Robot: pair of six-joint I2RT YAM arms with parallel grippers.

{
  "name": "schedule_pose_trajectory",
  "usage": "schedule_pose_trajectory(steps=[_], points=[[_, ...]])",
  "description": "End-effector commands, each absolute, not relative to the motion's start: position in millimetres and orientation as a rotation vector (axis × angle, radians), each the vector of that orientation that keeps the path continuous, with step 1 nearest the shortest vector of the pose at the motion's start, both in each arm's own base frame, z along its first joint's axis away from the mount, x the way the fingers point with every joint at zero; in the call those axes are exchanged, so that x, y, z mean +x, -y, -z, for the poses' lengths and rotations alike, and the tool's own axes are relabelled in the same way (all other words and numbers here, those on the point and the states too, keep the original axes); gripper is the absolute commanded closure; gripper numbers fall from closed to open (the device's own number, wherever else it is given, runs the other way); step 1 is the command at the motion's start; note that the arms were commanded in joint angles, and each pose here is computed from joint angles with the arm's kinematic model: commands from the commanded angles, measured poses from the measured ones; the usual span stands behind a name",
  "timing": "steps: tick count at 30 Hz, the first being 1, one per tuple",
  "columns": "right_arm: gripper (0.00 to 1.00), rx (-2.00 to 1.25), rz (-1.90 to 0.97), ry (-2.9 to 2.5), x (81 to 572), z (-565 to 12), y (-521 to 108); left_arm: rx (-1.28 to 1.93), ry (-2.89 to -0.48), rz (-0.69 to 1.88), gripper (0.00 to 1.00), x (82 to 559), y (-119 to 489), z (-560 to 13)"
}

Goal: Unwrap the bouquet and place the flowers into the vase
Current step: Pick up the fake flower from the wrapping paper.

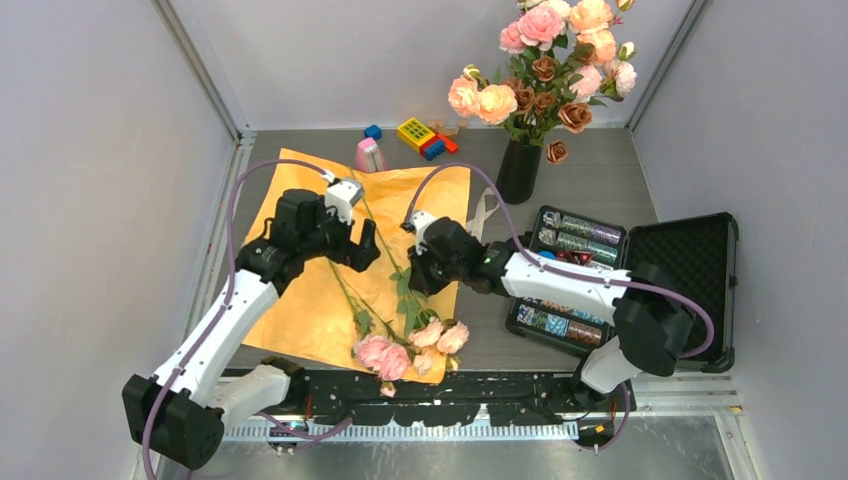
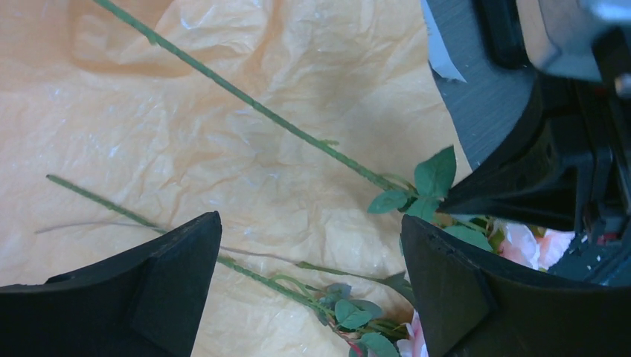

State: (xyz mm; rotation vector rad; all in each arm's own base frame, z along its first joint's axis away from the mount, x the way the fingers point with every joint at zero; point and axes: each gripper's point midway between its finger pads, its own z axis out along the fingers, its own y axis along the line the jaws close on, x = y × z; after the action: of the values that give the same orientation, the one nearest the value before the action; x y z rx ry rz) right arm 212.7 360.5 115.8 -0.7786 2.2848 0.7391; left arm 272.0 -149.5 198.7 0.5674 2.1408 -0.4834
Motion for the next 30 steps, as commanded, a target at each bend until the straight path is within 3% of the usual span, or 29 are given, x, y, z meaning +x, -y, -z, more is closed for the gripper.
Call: schedule_pose_trajectory(steps=[1, 8, 22, 30], points=[[1.0, -0.841, -0.888, -2.207, 207, -156, -355, 0.766, -1.99, 0.539, 0.08, 259, 176, -219], [1.0, -0.896, -0.954, -2.192, 201, -176, -339, 1.049, -1.819, 0.48, 0.1, 228, 209, -218], [1.0, -0.911, -1.121, -2.137, 167, -204, -323, 1.12, -1.514, 0.366, 0.08, 210, 207, -231], [1.0, -0.934, -1.197, -2.129, 158, -206, -328, 1.325, -1.261, 0.238, 0.15, 200, 225, -247]])
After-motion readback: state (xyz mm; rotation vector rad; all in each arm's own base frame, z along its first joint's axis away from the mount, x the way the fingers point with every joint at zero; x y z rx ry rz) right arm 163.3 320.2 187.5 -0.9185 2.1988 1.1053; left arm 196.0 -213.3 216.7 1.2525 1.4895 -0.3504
